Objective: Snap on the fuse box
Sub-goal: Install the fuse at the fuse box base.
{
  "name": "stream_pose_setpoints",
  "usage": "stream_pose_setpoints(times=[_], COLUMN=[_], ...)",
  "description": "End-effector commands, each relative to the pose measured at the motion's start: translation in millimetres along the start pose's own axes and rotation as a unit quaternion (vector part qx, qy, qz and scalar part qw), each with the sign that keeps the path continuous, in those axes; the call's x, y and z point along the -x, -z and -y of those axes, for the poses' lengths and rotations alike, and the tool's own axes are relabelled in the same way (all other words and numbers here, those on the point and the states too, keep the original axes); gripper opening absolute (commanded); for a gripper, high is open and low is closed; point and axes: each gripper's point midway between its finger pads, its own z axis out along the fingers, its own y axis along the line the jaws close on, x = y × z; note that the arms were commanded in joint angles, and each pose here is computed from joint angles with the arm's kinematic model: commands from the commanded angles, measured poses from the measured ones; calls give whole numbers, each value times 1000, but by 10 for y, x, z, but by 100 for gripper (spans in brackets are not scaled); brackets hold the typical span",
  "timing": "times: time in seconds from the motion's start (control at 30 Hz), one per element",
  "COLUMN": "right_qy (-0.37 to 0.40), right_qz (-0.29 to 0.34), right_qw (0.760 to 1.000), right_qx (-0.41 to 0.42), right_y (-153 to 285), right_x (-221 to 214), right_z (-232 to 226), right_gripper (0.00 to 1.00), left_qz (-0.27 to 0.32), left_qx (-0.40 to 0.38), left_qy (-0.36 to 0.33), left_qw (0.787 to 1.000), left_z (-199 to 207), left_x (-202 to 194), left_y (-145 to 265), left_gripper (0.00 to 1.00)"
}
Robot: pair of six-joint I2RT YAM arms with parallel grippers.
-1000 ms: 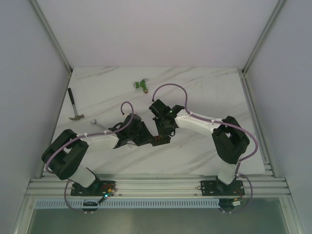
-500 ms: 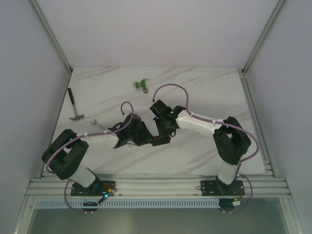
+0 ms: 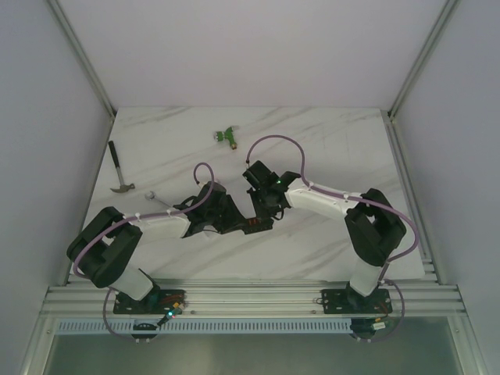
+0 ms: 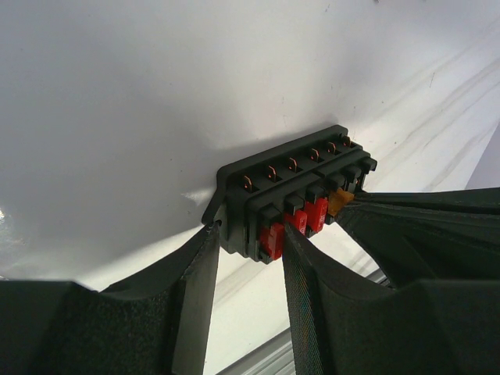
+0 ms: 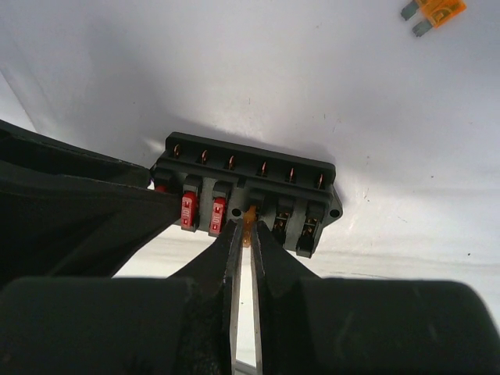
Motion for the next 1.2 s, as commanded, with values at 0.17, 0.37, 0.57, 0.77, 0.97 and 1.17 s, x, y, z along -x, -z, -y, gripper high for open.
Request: stream_pose_setpoints(times=[0.17, 0.37, 0.57, 0.77, 0.97, 1.17], right_qy=[20, 28, 32, 38, 29, 22], right_qz=[-95, -120, -166, -206, -209, -193], right_qw=[994, 991, 984, 975, 971, 975], right_qx=[-51, -44, -61, -79, -108, -108], right_y=[-9, -75, -155, -211, -174, -130], right_x=[-503, -621, -849, -1077, -1148, -1027], right_z=[307, 284, 379, 476, 650, 658], right_gripper=[0, 0, 0, 0, 0, 0], left_qz=[-4, -3, -4, -4, -3, -3], left_qx=[31, 32, 33, 34, 35, 35], left_qy=[5, 5, 6, 7, 8, 9], left_qw=[999, 999, 999, 999, 999, 999], left_z=[-189, -186, -198, -206, -215, -218], left_x=[-28, -21, -27, -27, -27, -25], left_y=[-31, -37, -35, -37, -29, -27], left_gripper=[46, 46, 46, 46, 46, 45])
